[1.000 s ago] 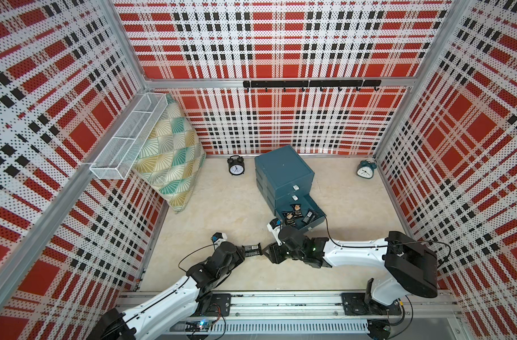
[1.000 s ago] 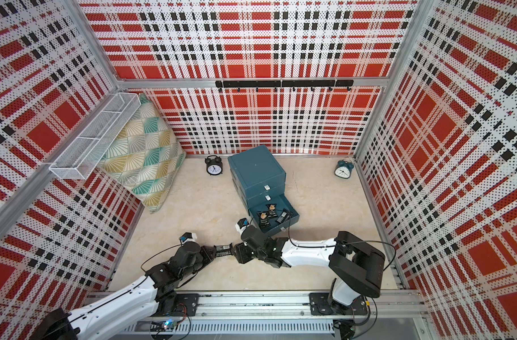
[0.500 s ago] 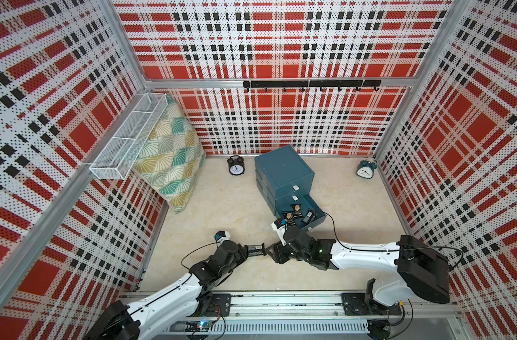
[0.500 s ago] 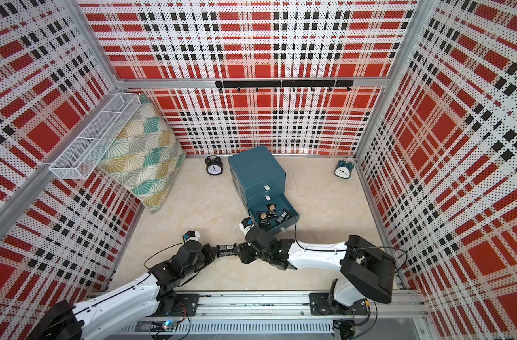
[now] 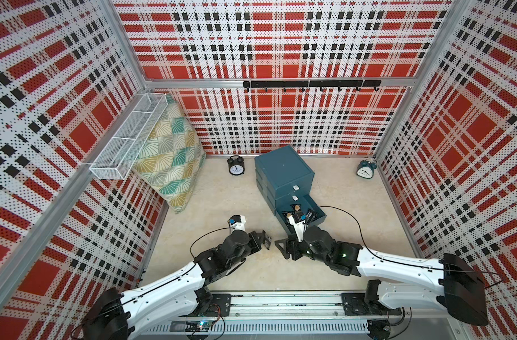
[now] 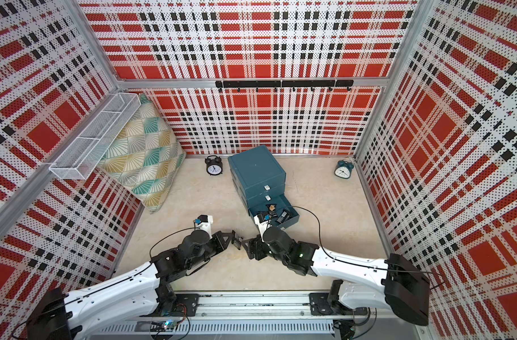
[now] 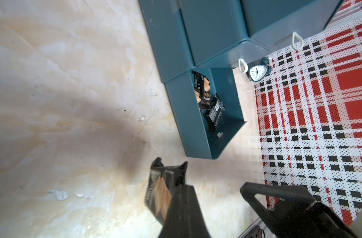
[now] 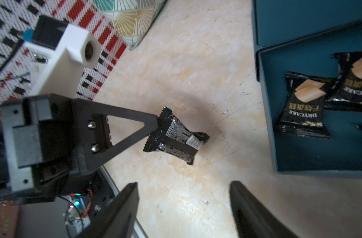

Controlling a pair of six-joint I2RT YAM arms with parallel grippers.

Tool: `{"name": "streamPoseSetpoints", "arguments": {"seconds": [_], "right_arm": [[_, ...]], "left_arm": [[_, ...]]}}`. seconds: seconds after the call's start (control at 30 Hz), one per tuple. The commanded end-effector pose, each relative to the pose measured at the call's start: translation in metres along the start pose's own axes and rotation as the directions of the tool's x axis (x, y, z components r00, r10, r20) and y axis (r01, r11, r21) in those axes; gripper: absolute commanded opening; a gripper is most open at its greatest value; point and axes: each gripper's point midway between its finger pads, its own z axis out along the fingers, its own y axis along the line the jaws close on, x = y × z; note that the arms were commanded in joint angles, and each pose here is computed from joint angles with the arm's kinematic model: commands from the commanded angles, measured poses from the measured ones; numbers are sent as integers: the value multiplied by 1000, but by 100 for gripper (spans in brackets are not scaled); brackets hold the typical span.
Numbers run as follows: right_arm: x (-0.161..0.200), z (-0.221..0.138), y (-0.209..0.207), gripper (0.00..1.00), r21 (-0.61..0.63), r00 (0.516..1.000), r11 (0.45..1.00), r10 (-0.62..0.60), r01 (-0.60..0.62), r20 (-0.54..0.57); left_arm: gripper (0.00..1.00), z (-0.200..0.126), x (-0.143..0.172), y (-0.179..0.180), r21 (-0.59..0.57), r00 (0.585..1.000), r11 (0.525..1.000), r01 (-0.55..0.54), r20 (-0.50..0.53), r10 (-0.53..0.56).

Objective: Place the cookies into the drawer by color
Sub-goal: Pick up the cookie at the center of the board, then place the cookie in the drawer.

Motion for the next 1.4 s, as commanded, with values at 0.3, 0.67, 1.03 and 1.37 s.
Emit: {"name": "streamPoseSetpoints", "arguments": {"seconds": [0.3, 0.67, 1.03, 1.37], "right_arm": [[-24, -57, -57, 100, 200, 983, 975, 60, -94, 171], [-24, -91, -98, 100, 365, 958, 907, 113, -208, 265], [-23, -113, -123, 100, 467, 936, 838, 135, -284, 326], [-18, -120, -127, 100, 453, 928, 841, 140, -295, 345]], "left_arm": [[0, 9, -14, -84, 94, 992, 988, -124, 38, 120], [0, 48, -30, -147, 94, 959, 955, -280, 68, 274], [0, 132, -8, -173, 69, 906, 905, -419, -42, 422], [0, 187, 0, -160, 33, 875, 884, -467, -124, 467]]}}
